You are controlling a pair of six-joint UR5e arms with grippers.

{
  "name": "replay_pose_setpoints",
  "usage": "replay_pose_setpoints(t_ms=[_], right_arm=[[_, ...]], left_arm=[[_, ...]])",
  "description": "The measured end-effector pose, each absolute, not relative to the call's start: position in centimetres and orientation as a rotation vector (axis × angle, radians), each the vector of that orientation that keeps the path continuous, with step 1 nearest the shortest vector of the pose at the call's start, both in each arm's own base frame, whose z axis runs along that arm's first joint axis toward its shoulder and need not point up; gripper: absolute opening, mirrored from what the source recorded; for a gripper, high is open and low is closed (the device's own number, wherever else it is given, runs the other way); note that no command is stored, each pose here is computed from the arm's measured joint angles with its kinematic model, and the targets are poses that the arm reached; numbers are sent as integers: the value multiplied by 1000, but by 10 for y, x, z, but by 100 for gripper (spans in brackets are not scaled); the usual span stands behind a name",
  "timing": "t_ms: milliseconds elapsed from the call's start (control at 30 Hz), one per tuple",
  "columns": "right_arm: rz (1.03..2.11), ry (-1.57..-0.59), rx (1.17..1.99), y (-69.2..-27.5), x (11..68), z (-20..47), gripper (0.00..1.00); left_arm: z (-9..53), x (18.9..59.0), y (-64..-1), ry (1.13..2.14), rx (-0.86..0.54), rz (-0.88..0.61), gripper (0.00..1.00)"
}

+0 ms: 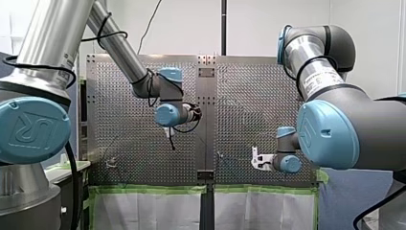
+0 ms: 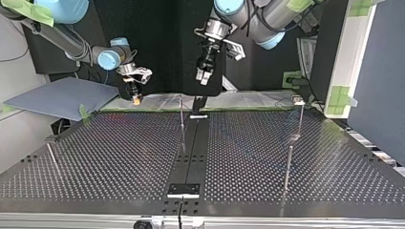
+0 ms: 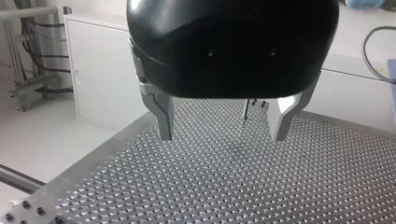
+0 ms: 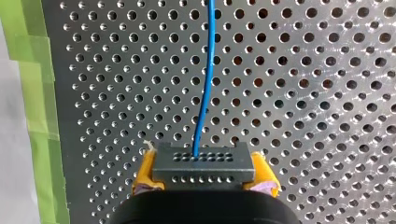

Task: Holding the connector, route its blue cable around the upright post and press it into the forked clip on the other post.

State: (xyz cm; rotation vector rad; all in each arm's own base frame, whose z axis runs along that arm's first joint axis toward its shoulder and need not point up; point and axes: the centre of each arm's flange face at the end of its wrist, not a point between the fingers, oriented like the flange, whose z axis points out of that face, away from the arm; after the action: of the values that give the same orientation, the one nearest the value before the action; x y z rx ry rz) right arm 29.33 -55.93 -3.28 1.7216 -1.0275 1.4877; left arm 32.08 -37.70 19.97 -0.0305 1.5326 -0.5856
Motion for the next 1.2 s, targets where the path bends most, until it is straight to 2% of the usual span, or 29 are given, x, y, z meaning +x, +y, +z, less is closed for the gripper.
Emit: replay_pose_setpoints(t_ms=[767,1200], right_arm=[[1480,-1034,1716,-560,292,-33,0],[1392,-1105,1655,-567,274,-32,0]], left_arm=[[225,275,-324,1389,-107,-621,100],[163,255,-300,1467,-82,-545,100]])
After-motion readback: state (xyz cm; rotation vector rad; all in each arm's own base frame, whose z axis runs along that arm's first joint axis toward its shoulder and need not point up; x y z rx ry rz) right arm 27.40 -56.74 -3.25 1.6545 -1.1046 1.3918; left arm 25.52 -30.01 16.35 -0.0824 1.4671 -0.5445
